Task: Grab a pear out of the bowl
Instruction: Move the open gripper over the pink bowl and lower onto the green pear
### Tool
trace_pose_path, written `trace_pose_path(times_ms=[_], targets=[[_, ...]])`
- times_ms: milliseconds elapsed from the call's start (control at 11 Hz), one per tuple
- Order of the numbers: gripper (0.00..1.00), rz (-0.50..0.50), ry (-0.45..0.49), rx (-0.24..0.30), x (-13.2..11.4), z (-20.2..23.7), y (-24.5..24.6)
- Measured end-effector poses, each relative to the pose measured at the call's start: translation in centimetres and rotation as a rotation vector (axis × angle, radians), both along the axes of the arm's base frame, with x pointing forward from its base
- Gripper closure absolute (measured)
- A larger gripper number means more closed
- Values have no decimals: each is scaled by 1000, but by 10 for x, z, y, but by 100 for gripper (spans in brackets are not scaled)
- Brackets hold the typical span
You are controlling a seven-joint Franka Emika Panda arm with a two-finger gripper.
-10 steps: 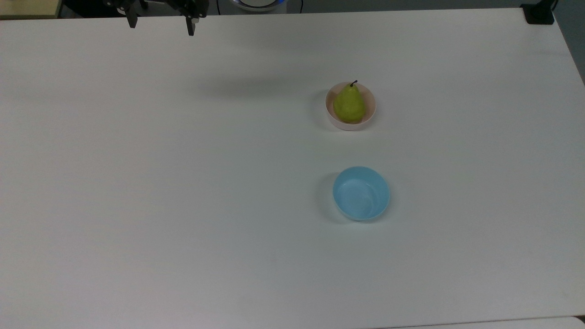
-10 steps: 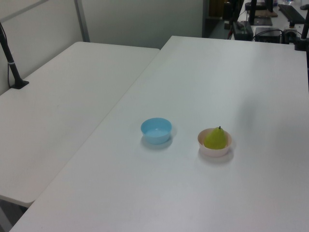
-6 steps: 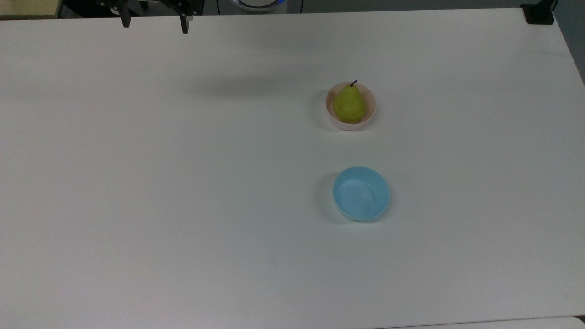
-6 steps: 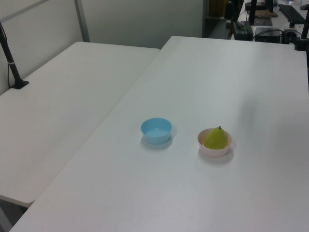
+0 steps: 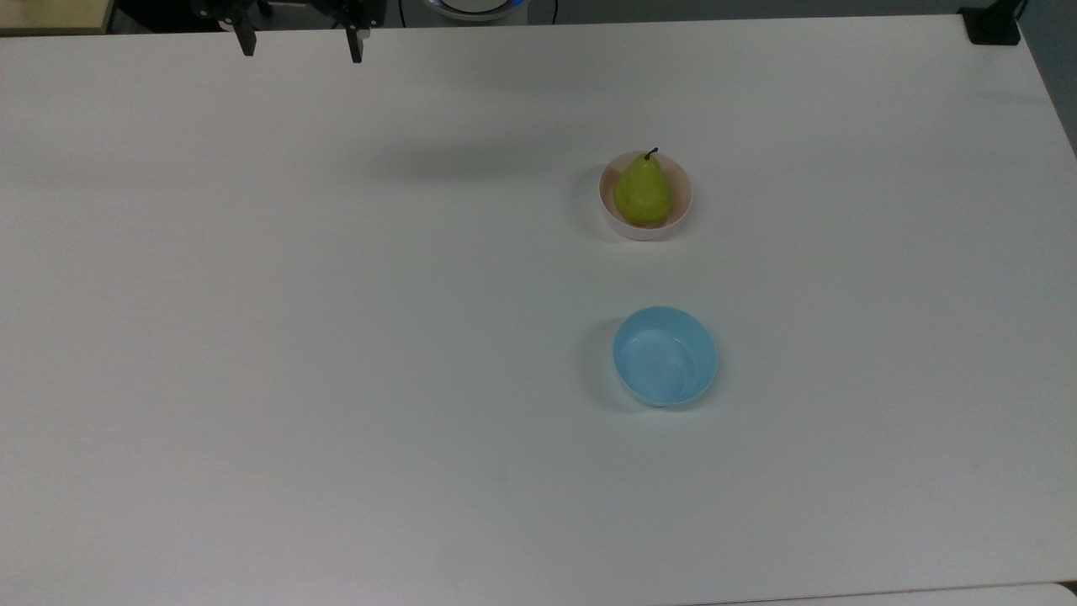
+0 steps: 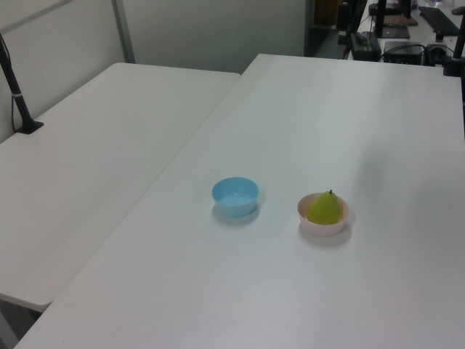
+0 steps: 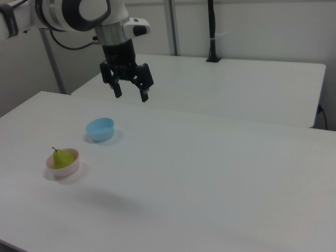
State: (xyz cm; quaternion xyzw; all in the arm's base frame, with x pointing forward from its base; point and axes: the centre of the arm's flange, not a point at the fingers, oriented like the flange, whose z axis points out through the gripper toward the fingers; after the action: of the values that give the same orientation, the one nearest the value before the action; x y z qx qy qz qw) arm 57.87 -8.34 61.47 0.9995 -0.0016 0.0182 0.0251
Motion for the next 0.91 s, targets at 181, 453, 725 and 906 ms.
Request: trace_pose_path(times_ms=[181,453,725,906], targets=[[0,8,-1,13,1,-1,6],[0,77,36,16,10,-20,45],[0,185,127,17,24,-71,116],[0,265,190,11,24,-105,167]])
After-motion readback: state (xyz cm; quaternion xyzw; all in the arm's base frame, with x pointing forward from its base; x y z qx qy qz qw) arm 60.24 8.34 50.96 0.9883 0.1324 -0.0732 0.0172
